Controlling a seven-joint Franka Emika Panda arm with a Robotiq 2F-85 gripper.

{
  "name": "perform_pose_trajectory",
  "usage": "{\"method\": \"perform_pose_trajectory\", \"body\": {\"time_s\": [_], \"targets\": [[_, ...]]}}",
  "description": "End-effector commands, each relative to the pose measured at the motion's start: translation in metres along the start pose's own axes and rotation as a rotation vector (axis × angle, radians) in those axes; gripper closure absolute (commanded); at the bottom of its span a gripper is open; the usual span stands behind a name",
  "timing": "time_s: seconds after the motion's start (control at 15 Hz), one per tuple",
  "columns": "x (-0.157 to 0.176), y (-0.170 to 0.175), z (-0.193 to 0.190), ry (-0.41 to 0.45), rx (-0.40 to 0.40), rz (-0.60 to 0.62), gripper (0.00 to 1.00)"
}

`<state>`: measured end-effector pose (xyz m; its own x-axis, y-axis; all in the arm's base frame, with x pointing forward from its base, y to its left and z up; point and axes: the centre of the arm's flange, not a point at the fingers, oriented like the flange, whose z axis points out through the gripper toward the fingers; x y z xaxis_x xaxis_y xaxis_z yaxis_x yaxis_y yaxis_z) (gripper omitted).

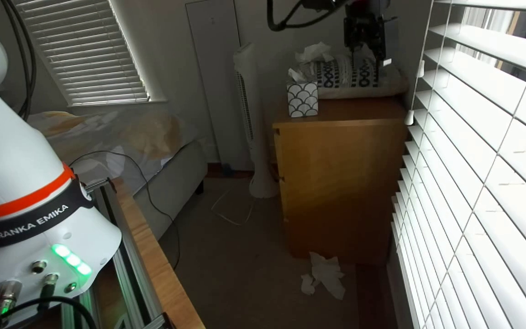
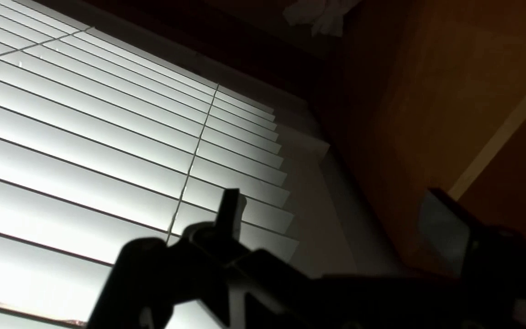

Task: Pull the white rope on the right downwards

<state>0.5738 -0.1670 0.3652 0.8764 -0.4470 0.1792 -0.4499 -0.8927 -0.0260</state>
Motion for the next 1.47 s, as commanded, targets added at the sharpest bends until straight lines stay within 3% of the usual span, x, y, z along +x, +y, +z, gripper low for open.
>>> {"method": "perform_pose_trajectory", "body": {"time_s": [0.0, 0.33, 0.6, 0.87, 1.0, 1.07, 1.4], "targets": [[-0.039, -0.009, -0.060, 0.018, -0.047, 0.088, 0.00], [-0.074, 0.007, -0.139, 0.065, -0.212, 0.188, 0.00], [-0.101, 0.018, -0.205, 0.107, -0.303, 0.188, 0.00], [-0.127, 0.019, -0.254, 0.106, -0.284, 0.170, 0.00], [-0.133, 0.016, -0.266, 0.128, -0.200, 0.104, 0.00], [-0.116, 0.013, -0.260, 0.128, -0.261, 0.153, 0.00], [-0.124, 0.012, -0.271, 0.134, -0.226, 0.116, 0.00]]}}
